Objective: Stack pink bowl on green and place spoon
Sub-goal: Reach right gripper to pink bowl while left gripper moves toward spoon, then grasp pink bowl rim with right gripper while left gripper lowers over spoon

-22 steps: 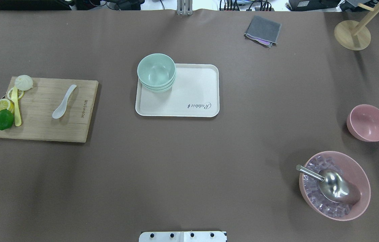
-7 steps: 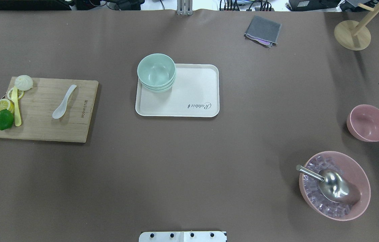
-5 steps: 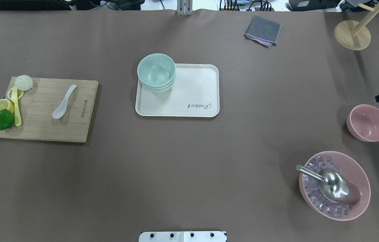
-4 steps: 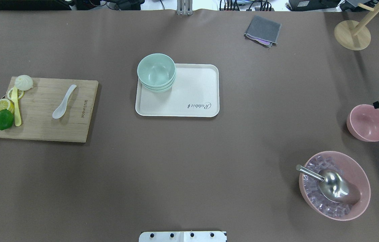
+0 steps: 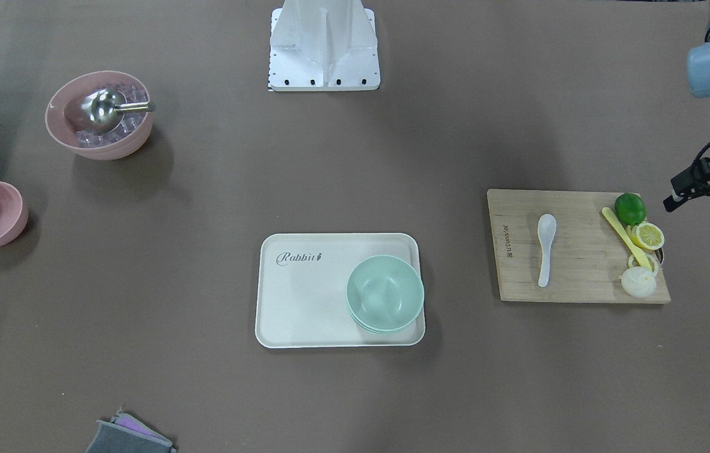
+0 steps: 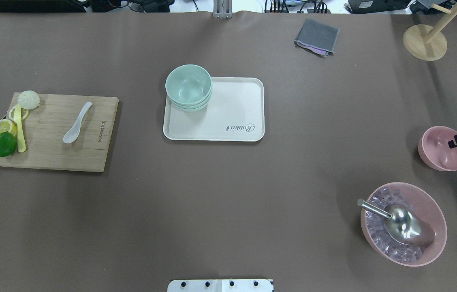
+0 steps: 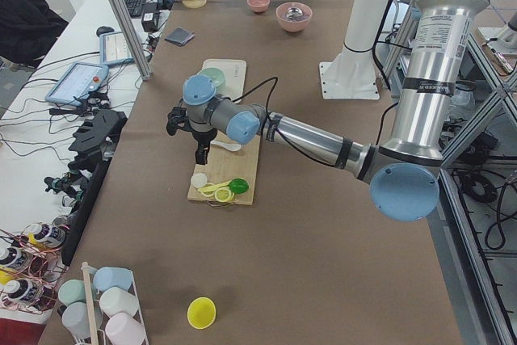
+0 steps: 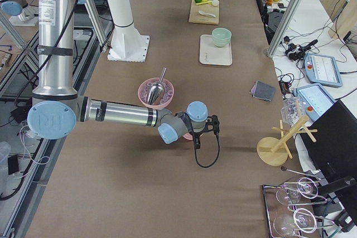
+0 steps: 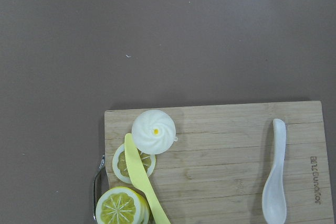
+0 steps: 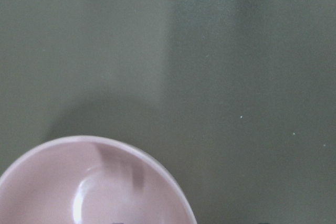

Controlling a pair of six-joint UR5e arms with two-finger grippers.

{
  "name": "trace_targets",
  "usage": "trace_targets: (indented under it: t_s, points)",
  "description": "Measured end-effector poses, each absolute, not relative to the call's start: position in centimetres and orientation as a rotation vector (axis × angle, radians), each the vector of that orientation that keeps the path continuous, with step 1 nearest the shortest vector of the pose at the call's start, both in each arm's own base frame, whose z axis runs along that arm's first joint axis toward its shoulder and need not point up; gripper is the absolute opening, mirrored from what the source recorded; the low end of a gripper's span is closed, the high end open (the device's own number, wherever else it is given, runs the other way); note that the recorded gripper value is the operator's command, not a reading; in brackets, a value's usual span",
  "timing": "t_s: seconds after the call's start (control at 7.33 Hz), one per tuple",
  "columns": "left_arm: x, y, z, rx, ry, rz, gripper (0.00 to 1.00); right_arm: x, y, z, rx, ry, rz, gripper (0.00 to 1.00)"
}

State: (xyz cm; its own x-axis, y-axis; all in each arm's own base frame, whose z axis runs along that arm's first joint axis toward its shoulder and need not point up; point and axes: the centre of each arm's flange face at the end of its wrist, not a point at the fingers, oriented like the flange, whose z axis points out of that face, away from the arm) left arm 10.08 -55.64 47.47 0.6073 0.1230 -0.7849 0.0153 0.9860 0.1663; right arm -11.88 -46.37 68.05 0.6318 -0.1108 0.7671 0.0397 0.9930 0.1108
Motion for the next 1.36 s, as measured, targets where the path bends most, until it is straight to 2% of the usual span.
trace_targets:
  t_s: [0.27,0.68,1.36]
  points:
    - [10.2,-55.7,47.2,0.167,0.920,0.067,0.98,-11.9,-46.2,68.6,0.071,-0.881,-0.074,0.00]
    - [10.7,-56.0,46.9,0.172,0.923,0.076,0.98,-11.4,-47.0,66.0,0.051,-0.980,-0.049,0.00]
    - [24.7,-56.1,42.4,0.153,0.925,0.228,0.95,-11.0,-53.8,56.5,0.035,-1.144,0.087,0.00]
